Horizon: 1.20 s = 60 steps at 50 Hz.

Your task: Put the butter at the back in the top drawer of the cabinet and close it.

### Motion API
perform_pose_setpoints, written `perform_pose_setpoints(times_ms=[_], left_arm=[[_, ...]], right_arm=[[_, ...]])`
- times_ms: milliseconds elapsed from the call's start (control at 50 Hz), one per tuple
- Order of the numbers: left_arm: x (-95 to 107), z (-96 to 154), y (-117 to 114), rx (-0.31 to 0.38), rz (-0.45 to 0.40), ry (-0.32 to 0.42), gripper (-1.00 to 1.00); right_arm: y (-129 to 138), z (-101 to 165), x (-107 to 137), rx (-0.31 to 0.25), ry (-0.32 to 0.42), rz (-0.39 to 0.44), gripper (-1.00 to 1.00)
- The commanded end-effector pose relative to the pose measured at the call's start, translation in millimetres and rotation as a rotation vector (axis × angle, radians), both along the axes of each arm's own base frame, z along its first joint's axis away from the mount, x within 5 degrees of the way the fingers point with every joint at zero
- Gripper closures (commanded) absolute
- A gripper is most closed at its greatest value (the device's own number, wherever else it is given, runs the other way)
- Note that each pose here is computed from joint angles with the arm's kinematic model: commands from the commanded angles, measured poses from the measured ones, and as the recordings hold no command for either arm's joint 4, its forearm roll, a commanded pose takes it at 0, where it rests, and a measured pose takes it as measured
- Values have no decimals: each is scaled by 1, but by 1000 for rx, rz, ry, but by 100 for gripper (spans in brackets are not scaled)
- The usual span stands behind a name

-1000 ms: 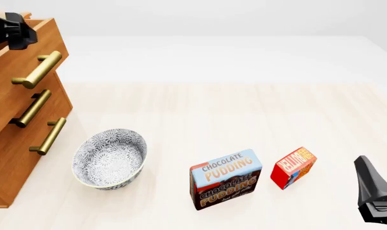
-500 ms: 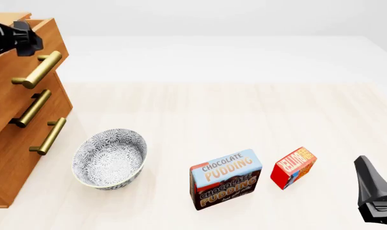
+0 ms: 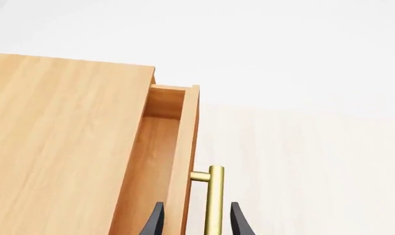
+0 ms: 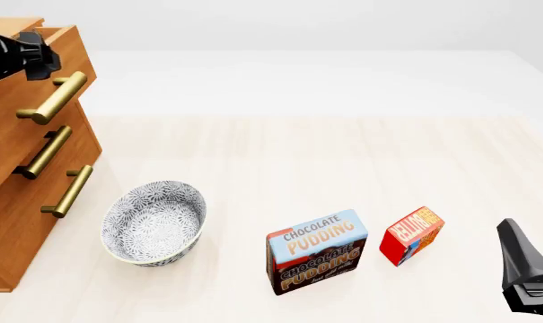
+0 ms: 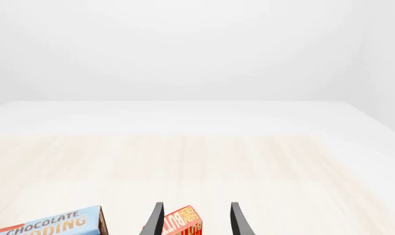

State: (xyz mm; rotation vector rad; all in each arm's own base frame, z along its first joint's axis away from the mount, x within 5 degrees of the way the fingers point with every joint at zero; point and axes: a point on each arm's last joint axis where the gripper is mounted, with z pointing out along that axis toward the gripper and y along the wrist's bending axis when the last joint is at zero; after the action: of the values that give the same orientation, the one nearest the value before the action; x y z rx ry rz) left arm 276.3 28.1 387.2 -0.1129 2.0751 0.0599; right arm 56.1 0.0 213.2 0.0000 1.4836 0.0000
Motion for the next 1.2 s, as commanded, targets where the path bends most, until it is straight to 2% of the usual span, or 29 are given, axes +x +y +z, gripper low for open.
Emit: perform_pose_setpoints(times_ms=[20, 640, 1200], left_arm=[[7, -13, 1, -17, 6, 25, -100], [14, -32, 2, -35, 17, 50, -100], [21, -40, -1, -46, 10, 80, -100]], right_arm=[[0, 0, 0, 0, 0, 0, -100], [0, 0, 0, 0, 0, 0, -100], [0, 0, 0, 0, 0, 0, -100]])
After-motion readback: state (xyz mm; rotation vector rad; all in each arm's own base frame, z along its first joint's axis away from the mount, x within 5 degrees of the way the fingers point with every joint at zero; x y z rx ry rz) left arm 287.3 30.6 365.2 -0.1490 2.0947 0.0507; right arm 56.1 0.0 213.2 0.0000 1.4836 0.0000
